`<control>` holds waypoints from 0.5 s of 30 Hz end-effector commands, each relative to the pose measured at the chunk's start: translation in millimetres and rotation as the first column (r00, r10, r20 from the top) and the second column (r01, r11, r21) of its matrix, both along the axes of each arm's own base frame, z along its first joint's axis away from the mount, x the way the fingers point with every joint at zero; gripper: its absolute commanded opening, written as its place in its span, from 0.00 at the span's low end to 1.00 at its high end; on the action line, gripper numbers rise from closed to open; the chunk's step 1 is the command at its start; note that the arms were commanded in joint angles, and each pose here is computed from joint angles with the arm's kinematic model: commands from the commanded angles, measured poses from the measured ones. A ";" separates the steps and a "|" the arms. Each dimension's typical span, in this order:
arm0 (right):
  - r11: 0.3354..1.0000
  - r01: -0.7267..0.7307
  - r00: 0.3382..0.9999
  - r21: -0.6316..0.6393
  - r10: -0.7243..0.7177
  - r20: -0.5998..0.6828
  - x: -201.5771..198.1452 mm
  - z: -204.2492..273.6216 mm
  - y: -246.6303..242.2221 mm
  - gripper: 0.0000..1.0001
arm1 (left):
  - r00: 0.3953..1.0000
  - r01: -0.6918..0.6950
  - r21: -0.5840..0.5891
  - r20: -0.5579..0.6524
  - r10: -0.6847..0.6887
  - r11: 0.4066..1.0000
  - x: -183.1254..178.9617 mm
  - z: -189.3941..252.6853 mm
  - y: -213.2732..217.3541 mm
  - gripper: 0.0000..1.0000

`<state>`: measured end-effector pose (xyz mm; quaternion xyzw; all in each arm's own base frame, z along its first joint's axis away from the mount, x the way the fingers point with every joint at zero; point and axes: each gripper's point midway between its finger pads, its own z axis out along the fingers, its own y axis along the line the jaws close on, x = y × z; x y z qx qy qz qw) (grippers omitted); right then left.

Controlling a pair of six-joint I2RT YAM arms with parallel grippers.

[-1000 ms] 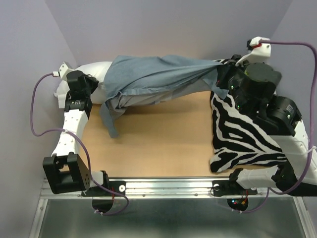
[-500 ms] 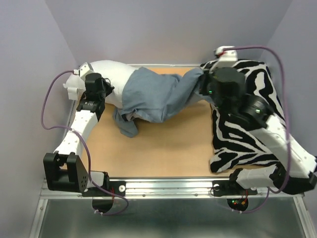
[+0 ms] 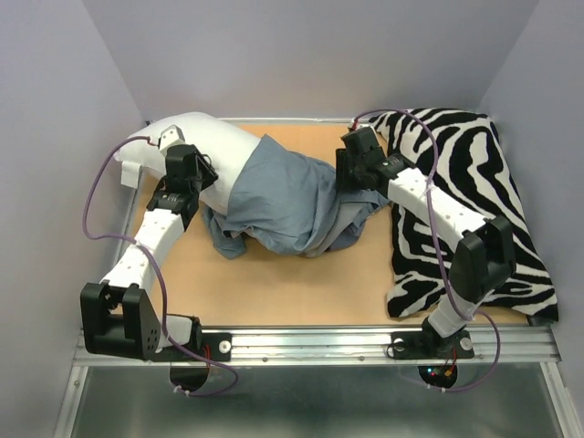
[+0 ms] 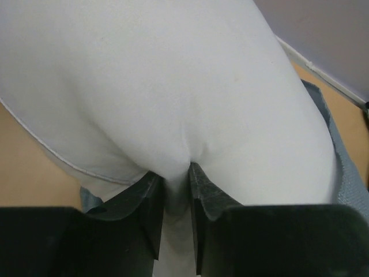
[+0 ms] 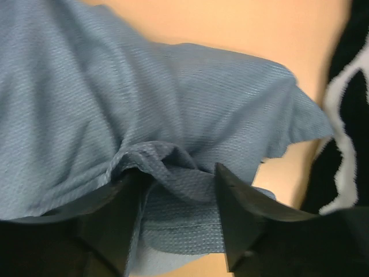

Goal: Remove the pillowcase from the pillow

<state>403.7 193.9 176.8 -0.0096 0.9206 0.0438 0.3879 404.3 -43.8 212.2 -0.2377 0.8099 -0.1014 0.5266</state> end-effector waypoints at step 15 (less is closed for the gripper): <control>0.909 -0.414 0.879 0.050 0.386 0.279 -127.5 115.2 89.2 0.85 | 0.989 0.031 -0.052 0.146 -0.023 0.998 -7.4 49.4 -5.9 0.61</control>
